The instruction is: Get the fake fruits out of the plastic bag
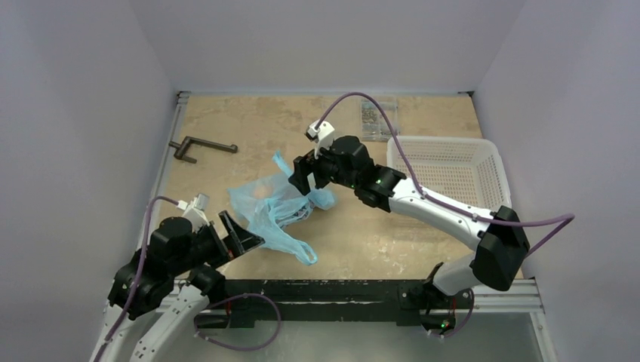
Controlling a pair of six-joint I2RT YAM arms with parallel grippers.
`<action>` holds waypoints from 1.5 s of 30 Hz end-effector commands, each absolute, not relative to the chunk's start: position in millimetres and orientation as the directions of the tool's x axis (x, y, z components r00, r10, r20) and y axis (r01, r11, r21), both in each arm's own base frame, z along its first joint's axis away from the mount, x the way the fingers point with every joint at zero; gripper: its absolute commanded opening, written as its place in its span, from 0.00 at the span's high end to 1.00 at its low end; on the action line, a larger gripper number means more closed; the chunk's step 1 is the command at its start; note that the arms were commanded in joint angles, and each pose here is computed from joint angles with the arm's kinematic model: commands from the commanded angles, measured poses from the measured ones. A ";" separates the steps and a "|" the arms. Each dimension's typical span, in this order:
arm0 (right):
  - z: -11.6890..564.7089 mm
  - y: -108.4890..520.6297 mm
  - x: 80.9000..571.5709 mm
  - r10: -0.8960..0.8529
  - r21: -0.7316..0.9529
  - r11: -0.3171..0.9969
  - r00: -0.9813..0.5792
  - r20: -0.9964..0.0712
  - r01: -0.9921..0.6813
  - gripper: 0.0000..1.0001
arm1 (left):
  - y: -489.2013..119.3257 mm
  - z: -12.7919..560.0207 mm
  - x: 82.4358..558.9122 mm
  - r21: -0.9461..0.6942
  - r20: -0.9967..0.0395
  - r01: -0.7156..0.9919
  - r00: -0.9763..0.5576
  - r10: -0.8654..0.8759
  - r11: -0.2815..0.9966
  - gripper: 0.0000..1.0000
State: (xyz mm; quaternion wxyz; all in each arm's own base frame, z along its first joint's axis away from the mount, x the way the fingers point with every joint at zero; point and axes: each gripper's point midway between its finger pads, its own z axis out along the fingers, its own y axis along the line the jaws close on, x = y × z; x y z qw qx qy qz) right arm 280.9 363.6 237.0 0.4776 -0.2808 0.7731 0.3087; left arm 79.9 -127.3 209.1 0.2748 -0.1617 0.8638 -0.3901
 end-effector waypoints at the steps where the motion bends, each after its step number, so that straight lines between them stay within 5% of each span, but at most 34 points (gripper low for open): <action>1: 238.4 360.2 280.8 -0.119 0.218 0.674 -0.396 -0.911 -0.705 0.18 | -131.5 206.3 95.0 -0.752 -0.303 -0.143 -0.792 -0.531 0.643 0.00; 10: 228.8 381.1 281.6 -0.144 0.209 0.680 -0.407 -0.902 -0.703 0.08 | -152.6 169.0 109.4 -0.705 -0.215 -0.243 -0.822 -0.527 0.667 0.00; 16: 227.4 396.7 283.0 -0.111 0.212 0.730 -0.419 -0.901 -0.650 0.21 | -181.8 174.9 130.8 -0.702 -0.259 -0.151 -0.856 -0.447 0.696 0.05; 20: 233.3 387.8 291.5 -0.047 0.235 0.782 -0.431 -0.901 -0.577 0.58 | -173.4 176.9 140.4 -0.655 -0.345 -0.107 -0.838 -0.422 0.748 0.49; 27: 270.1 383.5 323.6 -0.052 0.163 0.762 -0.310 -0.949 -0.627 1.00 | -134.7 210.9 161.4 -0.554 -0.543 -0.006 -0.756 -0.367 0.833 0.96; 37: 318.8 396.5 396.0 0.029 0.173 0.732 -0.223 -0.974 -0.659 1.00 | -75.3 263.5 171.4 -0.337 -0.679 -0.063 -0.675 -0.289 0.939 1.00; 45: 299.8 399.7 397.7 0.051 0.264 0.737 -0.338 -0.940 -0.623 0.90 | -120.1 217.2 152.3 -0.538 -0.538 0.010 -0.774 -0.334 0.843 1.00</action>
